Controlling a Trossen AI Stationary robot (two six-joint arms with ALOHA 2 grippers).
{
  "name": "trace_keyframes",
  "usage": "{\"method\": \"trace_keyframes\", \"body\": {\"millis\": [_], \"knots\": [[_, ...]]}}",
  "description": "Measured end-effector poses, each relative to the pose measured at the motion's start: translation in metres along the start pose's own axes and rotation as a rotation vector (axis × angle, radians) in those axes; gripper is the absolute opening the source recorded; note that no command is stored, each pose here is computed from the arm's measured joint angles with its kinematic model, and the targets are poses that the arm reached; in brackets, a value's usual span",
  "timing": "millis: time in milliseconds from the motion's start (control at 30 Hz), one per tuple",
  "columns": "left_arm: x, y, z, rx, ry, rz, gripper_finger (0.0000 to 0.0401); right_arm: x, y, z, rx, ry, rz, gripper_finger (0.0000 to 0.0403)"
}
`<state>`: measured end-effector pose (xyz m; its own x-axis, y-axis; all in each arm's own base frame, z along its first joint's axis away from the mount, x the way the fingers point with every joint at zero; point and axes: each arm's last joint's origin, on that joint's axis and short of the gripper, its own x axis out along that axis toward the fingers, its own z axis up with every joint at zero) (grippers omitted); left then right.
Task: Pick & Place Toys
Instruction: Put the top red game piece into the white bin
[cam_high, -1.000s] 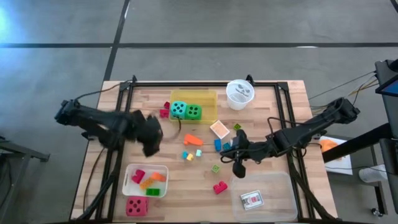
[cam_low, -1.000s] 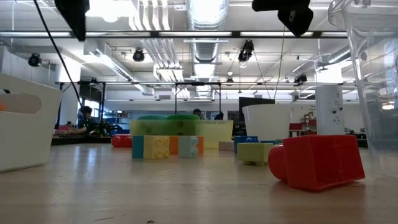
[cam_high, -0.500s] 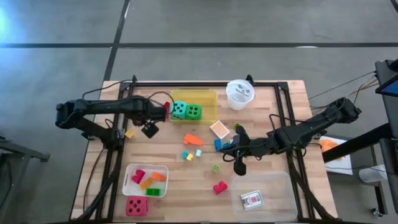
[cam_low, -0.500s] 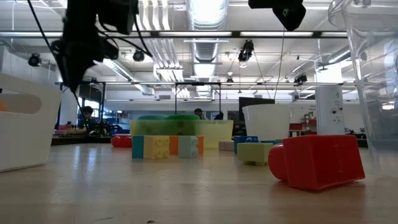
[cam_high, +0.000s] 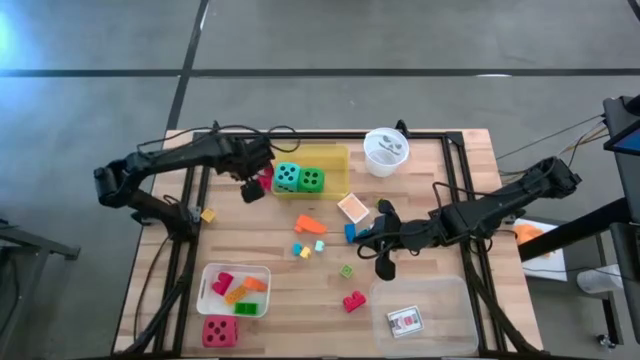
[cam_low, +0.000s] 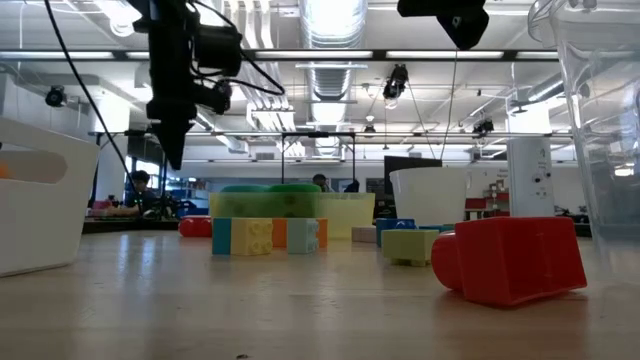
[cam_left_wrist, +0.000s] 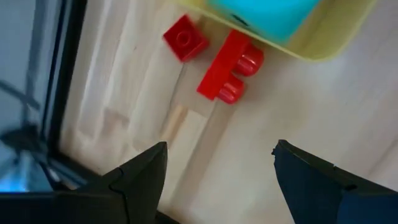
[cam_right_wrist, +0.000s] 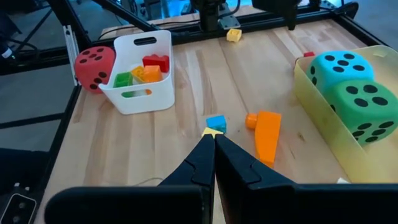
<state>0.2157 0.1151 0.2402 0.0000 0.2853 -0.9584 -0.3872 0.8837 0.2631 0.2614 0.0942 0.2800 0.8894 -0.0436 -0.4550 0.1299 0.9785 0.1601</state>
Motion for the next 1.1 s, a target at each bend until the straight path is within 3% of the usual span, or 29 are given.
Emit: {"method": "trace_keyframes", "body": {"millis": [100, 333, 733, 1100], "knots": [[0.010, -0.002, 0.007, 0.137, 0.018, 0.000, 0.0281, 0.000, 0.000, 0.000, -0.002, 0.000, 0.000, 0.0009], [0.028, -0.006, 0.022, 0.276, 0.004, 0.002, 0.0281, 0.000, 0.000, 0.000, -0.002, 0.000, 0.000, 0.0009], [0.064, -0.006, 0.032, 0.322, 0.046, -0.033, 0.0281, 0.000, 0.002, -0.001, -0.003, 0.018, 0.047, 0.0009], [0.084, 0.005, 0.021, 0.361, 0.062, -0.090, 0.0281, 0.000, 0.002, -0.001, -0.004, 0.020, 0.050, 0.0009]]}}
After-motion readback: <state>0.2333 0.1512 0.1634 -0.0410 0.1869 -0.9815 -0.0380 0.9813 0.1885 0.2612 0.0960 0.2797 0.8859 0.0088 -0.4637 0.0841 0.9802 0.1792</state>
